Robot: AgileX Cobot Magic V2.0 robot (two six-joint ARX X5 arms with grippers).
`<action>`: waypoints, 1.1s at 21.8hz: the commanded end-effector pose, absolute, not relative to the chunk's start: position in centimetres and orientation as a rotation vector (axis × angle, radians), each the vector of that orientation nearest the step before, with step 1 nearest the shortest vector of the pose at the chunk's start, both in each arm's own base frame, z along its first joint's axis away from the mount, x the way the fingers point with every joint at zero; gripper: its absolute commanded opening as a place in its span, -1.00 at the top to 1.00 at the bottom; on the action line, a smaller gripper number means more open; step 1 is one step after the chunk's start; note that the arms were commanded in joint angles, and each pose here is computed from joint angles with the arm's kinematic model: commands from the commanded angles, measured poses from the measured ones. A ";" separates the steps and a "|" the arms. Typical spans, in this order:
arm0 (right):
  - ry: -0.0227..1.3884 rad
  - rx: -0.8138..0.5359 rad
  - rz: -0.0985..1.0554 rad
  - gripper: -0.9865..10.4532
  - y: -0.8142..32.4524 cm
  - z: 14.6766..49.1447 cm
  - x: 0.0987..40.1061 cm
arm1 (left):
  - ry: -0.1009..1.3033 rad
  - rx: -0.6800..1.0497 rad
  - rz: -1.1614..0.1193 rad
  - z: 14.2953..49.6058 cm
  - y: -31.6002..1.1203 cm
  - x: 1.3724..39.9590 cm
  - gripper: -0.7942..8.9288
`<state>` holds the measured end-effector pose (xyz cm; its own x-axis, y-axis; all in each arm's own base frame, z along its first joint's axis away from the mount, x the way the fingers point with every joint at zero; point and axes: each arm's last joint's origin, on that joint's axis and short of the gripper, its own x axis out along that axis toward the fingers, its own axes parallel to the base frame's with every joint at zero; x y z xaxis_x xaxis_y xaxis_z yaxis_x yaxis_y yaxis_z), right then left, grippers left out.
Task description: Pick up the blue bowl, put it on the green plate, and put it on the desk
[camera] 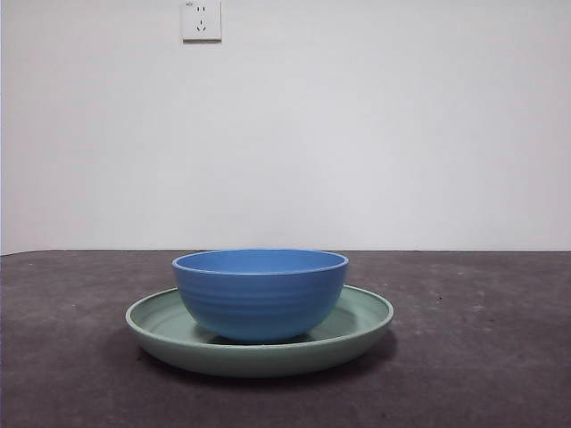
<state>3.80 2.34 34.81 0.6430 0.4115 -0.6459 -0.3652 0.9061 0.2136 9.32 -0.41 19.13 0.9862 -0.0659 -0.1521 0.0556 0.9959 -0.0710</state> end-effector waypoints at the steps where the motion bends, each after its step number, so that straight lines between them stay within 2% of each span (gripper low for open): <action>1: 0.728 0.062 0.456 0.80 2.3 35.3 3.7 | 0.130 -0.051 0.033 18.3 -0.1 9.3 0.80; 4: 0.728 0.062 0.456 0.80 2.3 35.3 3.7 | 0.110 -0.047 0.102 17.8 0.1 9.1 0.80; 24: 0.728 0.062 0.456 0.80 2.3 35.3 3.7 | 0.126 -0.049 0.077 16.8 -0.2 9.2 0.80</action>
